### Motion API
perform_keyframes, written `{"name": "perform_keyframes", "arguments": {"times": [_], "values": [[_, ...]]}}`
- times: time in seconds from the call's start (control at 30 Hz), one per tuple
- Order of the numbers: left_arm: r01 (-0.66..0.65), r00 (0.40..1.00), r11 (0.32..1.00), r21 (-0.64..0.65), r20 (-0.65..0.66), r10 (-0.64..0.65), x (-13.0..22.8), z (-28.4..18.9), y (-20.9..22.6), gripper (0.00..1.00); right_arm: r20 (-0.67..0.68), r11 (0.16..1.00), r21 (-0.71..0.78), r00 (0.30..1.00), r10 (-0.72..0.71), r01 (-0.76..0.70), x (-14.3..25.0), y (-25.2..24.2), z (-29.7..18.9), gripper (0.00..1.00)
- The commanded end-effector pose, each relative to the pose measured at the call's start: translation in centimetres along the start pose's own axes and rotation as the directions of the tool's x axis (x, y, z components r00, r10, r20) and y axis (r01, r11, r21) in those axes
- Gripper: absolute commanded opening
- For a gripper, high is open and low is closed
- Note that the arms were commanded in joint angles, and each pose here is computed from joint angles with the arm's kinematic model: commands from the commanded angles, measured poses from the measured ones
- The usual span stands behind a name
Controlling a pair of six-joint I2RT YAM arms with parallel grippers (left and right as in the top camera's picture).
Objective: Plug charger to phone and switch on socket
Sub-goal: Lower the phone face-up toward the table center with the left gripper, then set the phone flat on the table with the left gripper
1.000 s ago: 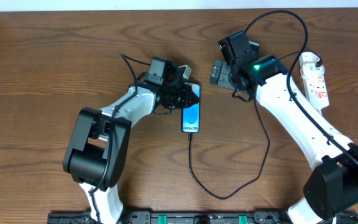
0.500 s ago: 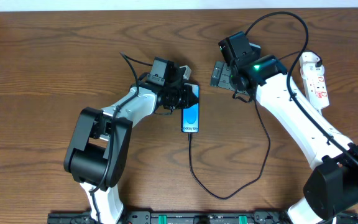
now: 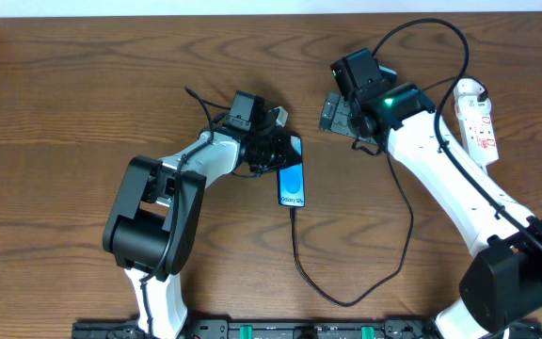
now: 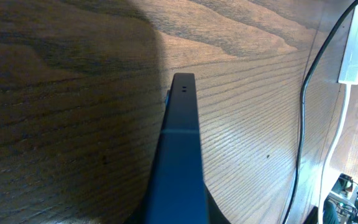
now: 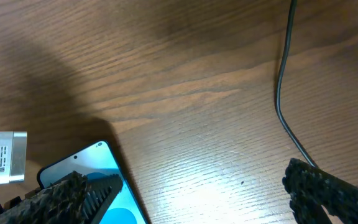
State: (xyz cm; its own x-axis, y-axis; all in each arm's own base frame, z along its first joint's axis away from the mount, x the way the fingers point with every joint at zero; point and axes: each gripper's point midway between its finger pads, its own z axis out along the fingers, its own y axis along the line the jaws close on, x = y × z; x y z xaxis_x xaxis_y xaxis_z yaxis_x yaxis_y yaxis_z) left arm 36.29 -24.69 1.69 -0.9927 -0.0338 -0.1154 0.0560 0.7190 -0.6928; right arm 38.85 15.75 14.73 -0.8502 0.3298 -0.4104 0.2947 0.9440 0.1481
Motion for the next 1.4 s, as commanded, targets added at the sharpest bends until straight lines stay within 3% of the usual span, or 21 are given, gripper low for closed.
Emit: {"name": "perform_keyframes", "arguments": {"times": [0.0,1.37], "values": [[0.012,1.0,1.0,0.01,-0.016,-0.012,0.1,0.3,0.0,0.07,0.031,1.0,-0.008,0.999,0.013,-0.013,-0.5,0.2,-1.1,0.99],[0.072,0.995,0.995,-0.072,-0.069,-0.077,2.2,1.0,0.8,0.08,0.007,1.0,0.016,1.0,0.006,-0.006,0.2,-0.4,-1.0,0.99]]}}
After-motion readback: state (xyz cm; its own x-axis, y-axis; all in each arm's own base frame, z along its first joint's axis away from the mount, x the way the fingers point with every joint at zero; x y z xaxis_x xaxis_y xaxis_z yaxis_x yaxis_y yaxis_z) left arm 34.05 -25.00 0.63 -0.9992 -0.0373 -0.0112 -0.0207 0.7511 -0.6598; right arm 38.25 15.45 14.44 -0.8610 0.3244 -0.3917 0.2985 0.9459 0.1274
